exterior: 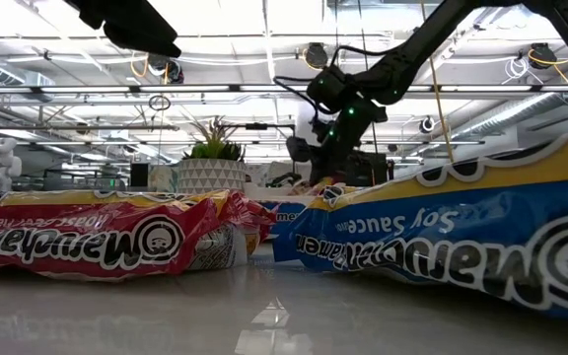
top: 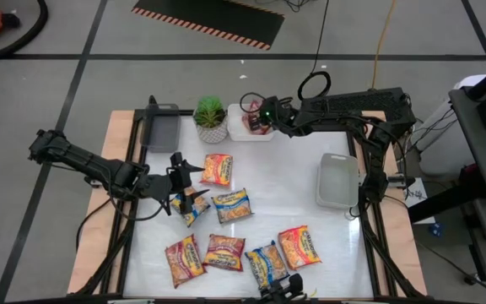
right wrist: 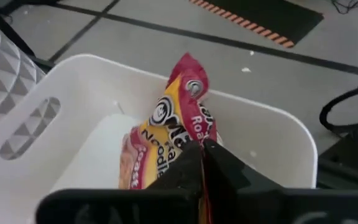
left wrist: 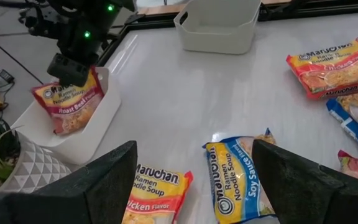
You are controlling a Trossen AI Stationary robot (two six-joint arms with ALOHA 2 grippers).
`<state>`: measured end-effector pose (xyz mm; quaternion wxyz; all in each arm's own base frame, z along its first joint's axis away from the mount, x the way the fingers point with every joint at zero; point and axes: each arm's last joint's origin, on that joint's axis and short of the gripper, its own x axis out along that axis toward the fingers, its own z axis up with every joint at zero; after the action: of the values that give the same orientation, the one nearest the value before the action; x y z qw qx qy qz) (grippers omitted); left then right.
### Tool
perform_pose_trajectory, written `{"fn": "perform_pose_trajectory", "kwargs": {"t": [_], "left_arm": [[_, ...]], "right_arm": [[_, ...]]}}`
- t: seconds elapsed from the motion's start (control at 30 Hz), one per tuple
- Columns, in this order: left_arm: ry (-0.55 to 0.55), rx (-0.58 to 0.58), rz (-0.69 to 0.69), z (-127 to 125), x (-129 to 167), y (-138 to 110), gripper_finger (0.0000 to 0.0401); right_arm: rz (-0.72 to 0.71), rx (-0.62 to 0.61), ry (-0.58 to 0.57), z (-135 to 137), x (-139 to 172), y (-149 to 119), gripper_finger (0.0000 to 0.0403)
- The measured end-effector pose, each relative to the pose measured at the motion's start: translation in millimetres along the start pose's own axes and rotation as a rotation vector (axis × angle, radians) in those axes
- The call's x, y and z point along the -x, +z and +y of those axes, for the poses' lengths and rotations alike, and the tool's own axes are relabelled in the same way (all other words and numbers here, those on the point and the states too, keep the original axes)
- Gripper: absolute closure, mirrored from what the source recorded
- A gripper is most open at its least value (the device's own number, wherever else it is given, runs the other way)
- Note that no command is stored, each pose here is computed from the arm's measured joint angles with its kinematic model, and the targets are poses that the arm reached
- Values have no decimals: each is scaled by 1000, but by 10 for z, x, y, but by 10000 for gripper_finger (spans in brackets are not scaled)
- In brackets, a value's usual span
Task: Sort Maruchan noodles
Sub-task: Put the top red noodle pack into the white bin
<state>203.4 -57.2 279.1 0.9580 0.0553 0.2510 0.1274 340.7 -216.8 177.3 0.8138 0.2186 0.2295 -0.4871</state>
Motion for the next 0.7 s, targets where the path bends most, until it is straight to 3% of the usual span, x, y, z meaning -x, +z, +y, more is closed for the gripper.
{"fn": "perform_pose_trajectory", "kwargs": {"t": [0.43,0.7], "left_arm": [[11,20,55,11,2,-60,80],[10,34,52,10,2,-57,80]], "right_arm": [[-187,27,-94,209,328,138,403],[-268,76,-271,345,454,35,403]]}}
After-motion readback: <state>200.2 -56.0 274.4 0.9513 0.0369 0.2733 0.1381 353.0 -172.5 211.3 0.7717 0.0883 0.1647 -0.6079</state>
